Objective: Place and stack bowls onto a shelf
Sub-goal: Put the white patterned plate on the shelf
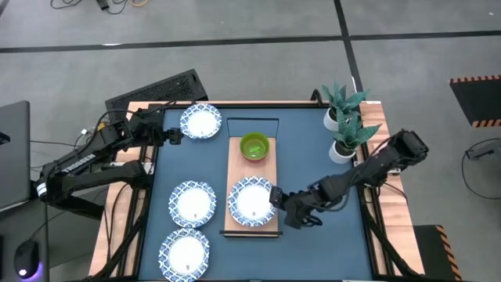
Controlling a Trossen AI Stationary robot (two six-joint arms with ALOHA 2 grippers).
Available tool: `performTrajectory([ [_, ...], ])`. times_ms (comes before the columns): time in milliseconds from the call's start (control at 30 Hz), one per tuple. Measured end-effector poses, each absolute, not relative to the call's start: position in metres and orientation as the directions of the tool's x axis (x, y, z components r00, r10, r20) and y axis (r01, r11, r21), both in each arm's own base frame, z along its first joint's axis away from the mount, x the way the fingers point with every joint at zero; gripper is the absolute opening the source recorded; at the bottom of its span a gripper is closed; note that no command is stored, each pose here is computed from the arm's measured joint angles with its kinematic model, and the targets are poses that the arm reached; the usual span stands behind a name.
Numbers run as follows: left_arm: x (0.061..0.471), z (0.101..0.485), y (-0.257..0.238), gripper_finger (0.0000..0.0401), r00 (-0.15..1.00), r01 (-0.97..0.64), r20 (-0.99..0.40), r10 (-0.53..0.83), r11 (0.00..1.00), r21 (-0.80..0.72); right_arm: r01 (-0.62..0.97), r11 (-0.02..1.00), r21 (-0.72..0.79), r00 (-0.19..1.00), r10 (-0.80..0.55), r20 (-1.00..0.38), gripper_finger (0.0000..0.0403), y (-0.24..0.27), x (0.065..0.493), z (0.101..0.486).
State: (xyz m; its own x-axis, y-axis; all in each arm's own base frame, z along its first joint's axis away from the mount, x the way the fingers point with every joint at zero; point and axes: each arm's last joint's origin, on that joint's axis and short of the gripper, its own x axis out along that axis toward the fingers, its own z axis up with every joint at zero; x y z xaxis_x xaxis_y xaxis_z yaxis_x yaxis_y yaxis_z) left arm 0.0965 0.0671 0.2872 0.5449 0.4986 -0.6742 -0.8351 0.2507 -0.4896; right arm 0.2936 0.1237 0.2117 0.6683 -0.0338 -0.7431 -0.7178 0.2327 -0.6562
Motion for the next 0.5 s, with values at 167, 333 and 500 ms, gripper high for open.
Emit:
performTrajectory([
  [167,0.0966,0.2871,0.0671,0.0272,0.544,-0.835,-0.675,0.498,0.251,-0.489,-0.718,0.249,-0.65,0.66,-0.052,-0.749,0.0022,0.114,0.2958,0.2083],
  [333,0.0965,0.2871,0.0671,0.0272,0.544,-0.836,-0.675,0.498,0.25,-0.489,-0.725,0.233,-0.648,0.664,-0.013,-0.747,0.0058,0.1135,0.2977,0.2092],
  [500,0.0965,0.2871,0.0671,0.0272,0.545,-0.835,-0.675,0.498,0.251,-0.489,-0.741,0.27,-0.615,0.649,0.053,-0.759,0.0068,0.1161,0.2971,0.2089],
])
